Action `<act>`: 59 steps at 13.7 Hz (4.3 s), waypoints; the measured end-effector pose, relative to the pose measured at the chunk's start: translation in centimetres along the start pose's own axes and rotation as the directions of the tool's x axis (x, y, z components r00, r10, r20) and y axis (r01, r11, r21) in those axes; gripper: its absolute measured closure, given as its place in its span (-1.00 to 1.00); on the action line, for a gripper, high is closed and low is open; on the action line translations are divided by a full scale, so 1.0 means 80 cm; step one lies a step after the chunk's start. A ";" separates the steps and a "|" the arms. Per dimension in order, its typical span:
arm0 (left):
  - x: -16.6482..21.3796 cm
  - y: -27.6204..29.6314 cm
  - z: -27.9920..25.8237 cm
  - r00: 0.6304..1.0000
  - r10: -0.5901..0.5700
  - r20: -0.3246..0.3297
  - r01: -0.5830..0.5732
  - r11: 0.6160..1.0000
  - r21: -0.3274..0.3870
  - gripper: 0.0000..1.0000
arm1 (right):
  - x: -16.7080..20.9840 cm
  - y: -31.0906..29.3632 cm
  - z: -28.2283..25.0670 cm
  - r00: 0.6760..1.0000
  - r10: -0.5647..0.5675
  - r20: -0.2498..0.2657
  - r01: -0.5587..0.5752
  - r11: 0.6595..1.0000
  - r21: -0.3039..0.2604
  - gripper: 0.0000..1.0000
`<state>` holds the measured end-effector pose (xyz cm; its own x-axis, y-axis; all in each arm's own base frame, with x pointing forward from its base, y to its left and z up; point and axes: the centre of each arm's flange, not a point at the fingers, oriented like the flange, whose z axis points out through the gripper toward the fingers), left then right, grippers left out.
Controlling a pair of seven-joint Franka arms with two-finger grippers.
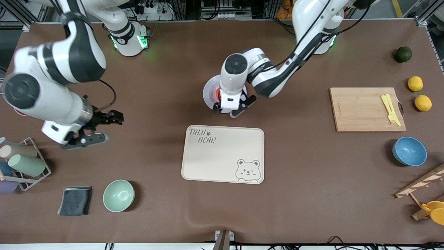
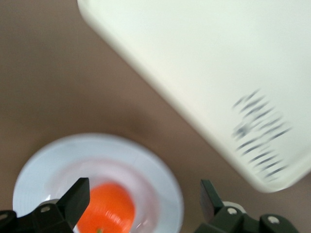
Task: Place orange and plate with both arms
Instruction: 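Release the orange onto the plate while the right gripper reaches toward it, then grasp the plate rim with the right gripper while the left gripper withdraws, then lift the plate with the right gripper and move it over the tray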
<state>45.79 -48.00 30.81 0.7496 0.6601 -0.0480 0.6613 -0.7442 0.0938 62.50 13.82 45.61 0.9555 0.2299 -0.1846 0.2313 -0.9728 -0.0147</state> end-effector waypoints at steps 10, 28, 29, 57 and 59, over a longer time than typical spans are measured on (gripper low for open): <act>0.359 -0.096 -0.264 0.947 0.275 -0.166 -0.257 0.959 0.117 -1.00 | -0.007 -0.087 0.183 0.930 -0.026 0.366 -0.170 0.853 0.494 -1.00; 0.471 -0.321 -0.500 0.860 0.510 -0.026 -0.507 0.859 0.069 -1.00 | -0.110 -0.207 0.359 0.939 0.033 0.341 -0.285 0.627 0.725 -1.00; 0.474 -0.330 -0.500 0.859 0.512 -0.021 -0.510 0.858 0.062 -1.00 | -0.116 -0.209 0.366 0.941 0.033 0.337 -0.288 0.603 0.744 -1.00; 0.454 -0.344 -0.498 0.847 0.532 0.000 -0.531 0.845 0.062 -1.00 | -0.173 -0.303 0.485 0.960 0.128 0.248 -0.279 0.505 0.817 0.30; 0.454 -0.345 -0.498 0.847 0.532 0.000 -0.530 0.845 0.063 -1.00 | -0.174 -0.310 0.486 0.961 0.134 0.244 -0.278 0.503 0.819 0.72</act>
<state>53.75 0.55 66.07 0.9865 0.1636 0.0090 0.1630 -0.9857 0.0426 36.35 33.62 10.36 0.9042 0.0839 -0.4187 -0.2988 -0.5764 -0.7606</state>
